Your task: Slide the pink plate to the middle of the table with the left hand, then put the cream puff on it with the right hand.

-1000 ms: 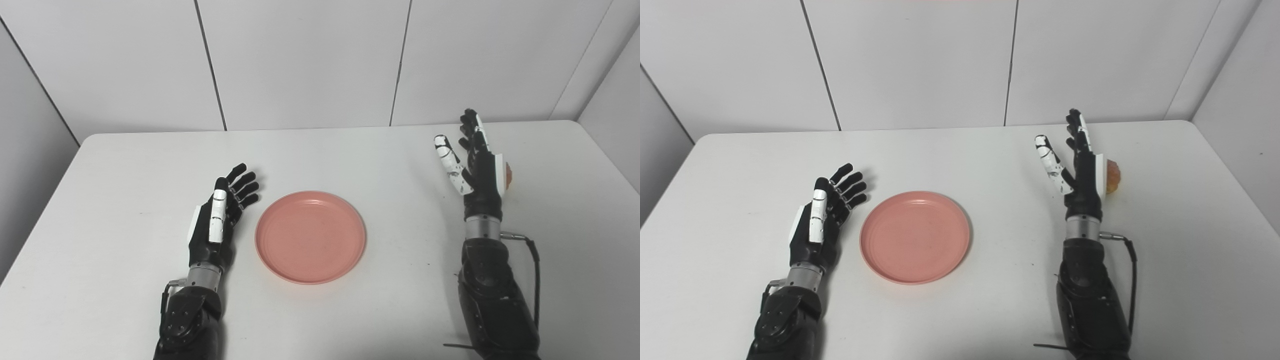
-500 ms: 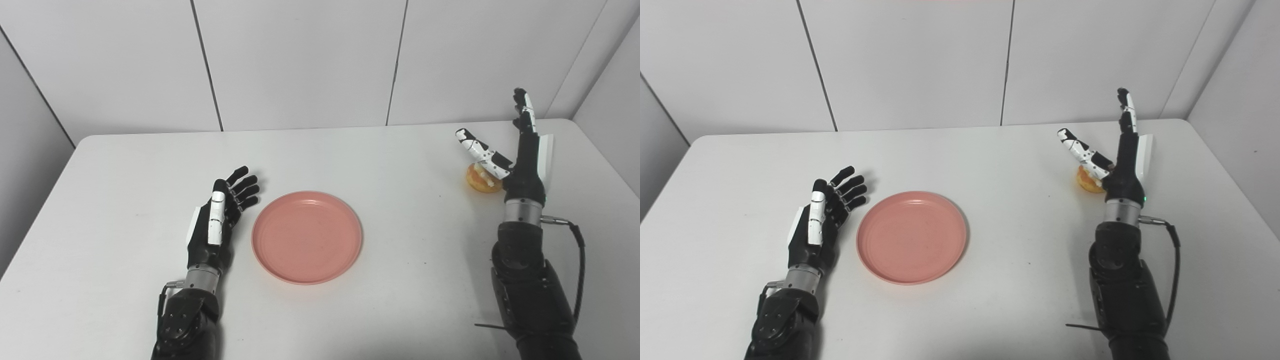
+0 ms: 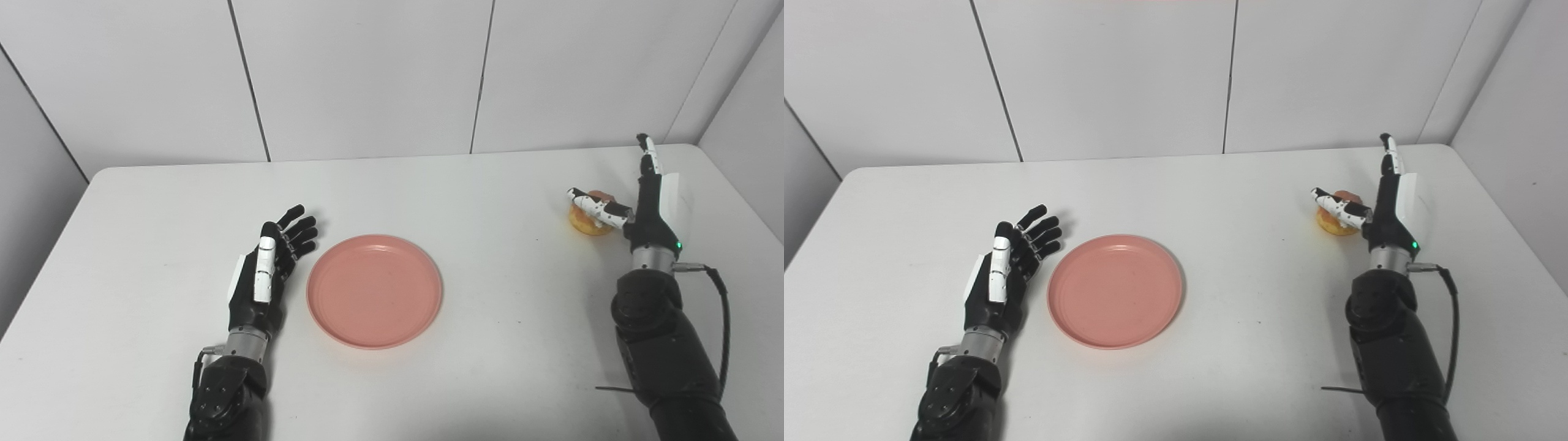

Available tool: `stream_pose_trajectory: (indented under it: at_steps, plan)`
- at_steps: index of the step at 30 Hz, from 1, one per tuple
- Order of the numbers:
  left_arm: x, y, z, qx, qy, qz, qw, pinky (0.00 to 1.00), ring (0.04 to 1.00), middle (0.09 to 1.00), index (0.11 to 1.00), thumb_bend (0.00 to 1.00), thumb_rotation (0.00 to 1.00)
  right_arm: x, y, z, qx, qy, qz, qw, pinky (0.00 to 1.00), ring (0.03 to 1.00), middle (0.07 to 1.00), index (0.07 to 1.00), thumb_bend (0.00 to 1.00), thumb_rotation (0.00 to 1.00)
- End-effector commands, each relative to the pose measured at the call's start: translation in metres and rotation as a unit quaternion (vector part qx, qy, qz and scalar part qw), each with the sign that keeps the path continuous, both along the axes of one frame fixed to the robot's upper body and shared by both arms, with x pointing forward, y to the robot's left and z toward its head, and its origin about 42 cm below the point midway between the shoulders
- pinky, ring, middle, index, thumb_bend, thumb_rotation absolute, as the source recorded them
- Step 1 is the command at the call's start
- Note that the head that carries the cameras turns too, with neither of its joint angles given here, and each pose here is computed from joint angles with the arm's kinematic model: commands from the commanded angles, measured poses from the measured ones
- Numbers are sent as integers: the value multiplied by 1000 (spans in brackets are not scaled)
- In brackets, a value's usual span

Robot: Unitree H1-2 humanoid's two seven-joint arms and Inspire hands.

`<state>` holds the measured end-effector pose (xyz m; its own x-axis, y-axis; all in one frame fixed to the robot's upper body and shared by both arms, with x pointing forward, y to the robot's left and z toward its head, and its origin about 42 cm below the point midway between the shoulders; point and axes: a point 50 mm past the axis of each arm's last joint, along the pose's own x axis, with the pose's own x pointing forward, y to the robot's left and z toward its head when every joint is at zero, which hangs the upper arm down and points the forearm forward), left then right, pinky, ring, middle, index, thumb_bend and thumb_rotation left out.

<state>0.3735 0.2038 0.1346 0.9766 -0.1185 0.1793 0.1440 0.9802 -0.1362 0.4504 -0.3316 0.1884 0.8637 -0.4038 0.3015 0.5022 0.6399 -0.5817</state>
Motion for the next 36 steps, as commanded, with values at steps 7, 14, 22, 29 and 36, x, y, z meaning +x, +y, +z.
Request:
stream_pose_trajectory:
  at_steps: [7, 14, 22, 29, 36]
  plan:
    - [-15, 9, -23, -4, 29, -3, 1000, 829, 818, 814, 806, 602, 991, 18, -4, 15, -21, 18, -8, 1000, 790, 894, 919, 913, 824, 251]
    - [-16, 9, -20, 0, 26, -8, 1000, 836, 827, 821, 817, 589, 1000, 21, 2, 9, -4, 40, 7, 999, 783, 885, 917, 905, 807, 230]
    - [-17, 8, -19, 0, 25, -9, 1000, 840, 830, 823, 818, 580, 1000, 19, 4, 7, -3, 40, 11, 999, 696, 822, 886, 864, 733, 107]
    - [-17, 8, -18, 0, 26, -7, 1000, 838, 824, 817, 811, 594, 1000, 15, 8, 11, -23, 36, -1, 999, 312, 428, 550, 694, 539, 0]
    - [-17, 8, -18, 0, 26, -9, 1000, 841, 828, 821, 815, 595, 1000, 14, 10, 12, -49, 63, -11, 997, 266, 383, 511, 573, 517, 0]
